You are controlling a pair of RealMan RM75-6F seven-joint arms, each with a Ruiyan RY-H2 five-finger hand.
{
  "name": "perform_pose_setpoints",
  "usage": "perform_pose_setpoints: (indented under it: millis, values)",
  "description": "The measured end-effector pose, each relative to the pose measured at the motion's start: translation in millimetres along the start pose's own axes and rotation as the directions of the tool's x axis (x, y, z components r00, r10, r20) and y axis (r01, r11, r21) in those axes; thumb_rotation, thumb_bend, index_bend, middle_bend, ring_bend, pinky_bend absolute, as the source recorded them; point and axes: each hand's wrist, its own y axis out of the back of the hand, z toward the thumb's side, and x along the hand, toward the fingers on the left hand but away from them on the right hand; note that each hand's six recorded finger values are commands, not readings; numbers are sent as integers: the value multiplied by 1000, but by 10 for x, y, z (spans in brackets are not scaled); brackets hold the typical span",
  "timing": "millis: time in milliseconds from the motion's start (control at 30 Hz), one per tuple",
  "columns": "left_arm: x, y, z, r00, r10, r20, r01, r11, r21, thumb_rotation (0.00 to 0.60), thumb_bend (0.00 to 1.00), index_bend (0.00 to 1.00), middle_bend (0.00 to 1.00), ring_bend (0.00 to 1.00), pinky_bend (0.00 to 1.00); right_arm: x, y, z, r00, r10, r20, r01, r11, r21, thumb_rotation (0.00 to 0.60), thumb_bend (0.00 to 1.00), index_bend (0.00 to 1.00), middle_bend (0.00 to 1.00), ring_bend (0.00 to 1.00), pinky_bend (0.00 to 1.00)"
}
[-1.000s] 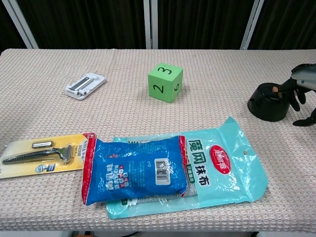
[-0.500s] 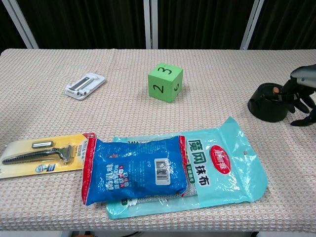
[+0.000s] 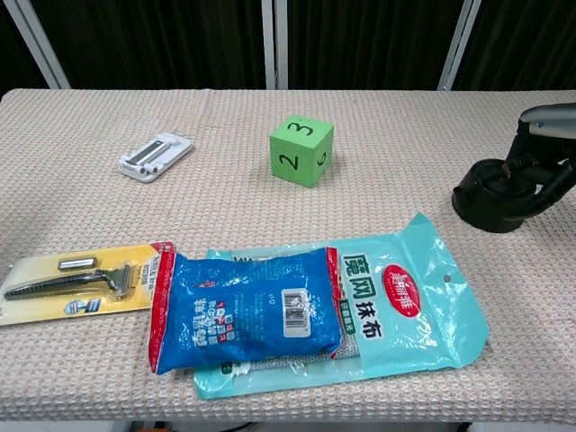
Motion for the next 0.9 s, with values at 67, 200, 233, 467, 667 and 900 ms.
perform_pose_setpoints:
  millis: [67, 200, 233, 467, 667, 900]
  values:
    - [0, 2, -1, 1000, 1, 0, -1, 1000, -1, 600, 0, 64, 23, 20, 134, -4, 27, 7, 1000, -6, -1, 6, 1000, -13, 472, 49, 931, 868, 811, 23]
    - [-2, 3, -2, 1000, 1, -1, -1, 1000, -1, 600, 0, 64, 23, 20, 134, -5, 79, 11, 1000, -18, 0, 18, 999, -44, 463, 45, 954, 886, 821, 44]
    - [-3, 3, -2, 1000, 1, 0, -1, 1000, -1, 600, 0, 64, 23, 20, 134, -3, 91, 10, 1000, -22, 0, 22, 998, -50, 461, 42, 961, 891, 824, 49]
    - [1, -7, 8, 1000, -3, 2, 3, 1000, 1, 600, 0, 64, 23, 19, 134, 28, 203, -18, 997, -79, 13, 80, 993, -84, 404, 25, 1000, 976, 893, 168]
    - [8, -15, 13, 1000, -5, 1, 5, 1000, 2, 600, 0, 64, 23, 19, 134, 57, 297, -38, 989, -144, 30, 146, 984, -98, 390, 24, 1000, 1000, 968, 294]
    - [8, -15, 8, 1000, -5, 0, 5, 1000, 2, 600, 0, 64, 23, 20, 134, 67, 405, -16, 971, -236, 38, 238, 965, -111, 390, 23, 1000, 1000, 1000, 453]
